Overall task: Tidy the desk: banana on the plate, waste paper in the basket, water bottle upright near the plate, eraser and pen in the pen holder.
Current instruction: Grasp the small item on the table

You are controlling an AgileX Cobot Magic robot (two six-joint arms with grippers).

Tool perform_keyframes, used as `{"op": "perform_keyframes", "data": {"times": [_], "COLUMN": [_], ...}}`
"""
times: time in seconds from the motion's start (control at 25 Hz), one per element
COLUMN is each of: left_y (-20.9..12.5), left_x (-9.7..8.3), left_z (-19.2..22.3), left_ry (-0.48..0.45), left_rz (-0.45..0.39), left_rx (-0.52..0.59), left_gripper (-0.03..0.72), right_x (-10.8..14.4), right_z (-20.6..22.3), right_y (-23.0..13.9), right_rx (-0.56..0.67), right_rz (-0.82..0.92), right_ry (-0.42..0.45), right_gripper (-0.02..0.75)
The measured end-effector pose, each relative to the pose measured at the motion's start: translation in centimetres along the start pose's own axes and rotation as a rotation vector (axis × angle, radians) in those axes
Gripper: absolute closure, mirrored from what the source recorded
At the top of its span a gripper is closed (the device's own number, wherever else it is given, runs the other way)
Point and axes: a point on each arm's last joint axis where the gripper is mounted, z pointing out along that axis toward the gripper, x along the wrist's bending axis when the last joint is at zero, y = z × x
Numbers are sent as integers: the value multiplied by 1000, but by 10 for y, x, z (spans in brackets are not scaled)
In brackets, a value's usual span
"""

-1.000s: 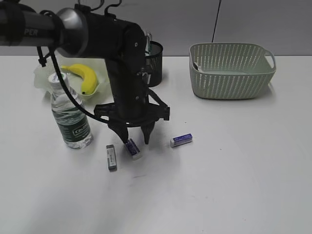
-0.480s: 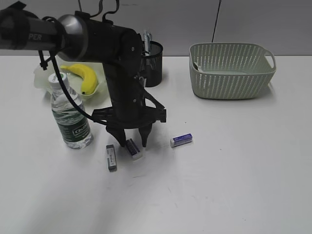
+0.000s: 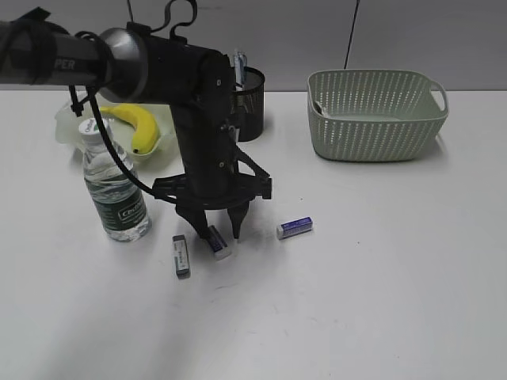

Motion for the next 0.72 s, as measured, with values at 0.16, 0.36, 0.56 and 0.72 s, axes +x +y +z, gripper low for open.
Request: {"op": "perform_keyframes", "data": {"times": [0.16, 0.36, 0.56, 0.72], "left_y": [1, 5, 12, 15], "left_x": [0, -4, -9, -5], "left_z": [0, -4, -15, -21], "left_ry": [5, -5, -7, 62], "left_rz": [2, 21, 59, 86], "left_rx": [3, 1, -19, -21], "left_gripper": [293, 295, 298, 298], "right_x": [0, 0, 0, 0], "right_z": [0, 0, 0, 0], "right_y": [0, 0, 0, 0], "right_rx": [0, 0, 0, 0], "right_rz": [0, 0, 0, 0], "right_ry": [0, -1, -1, -1], "right_gripper": [416, 416, 416, 416]}}
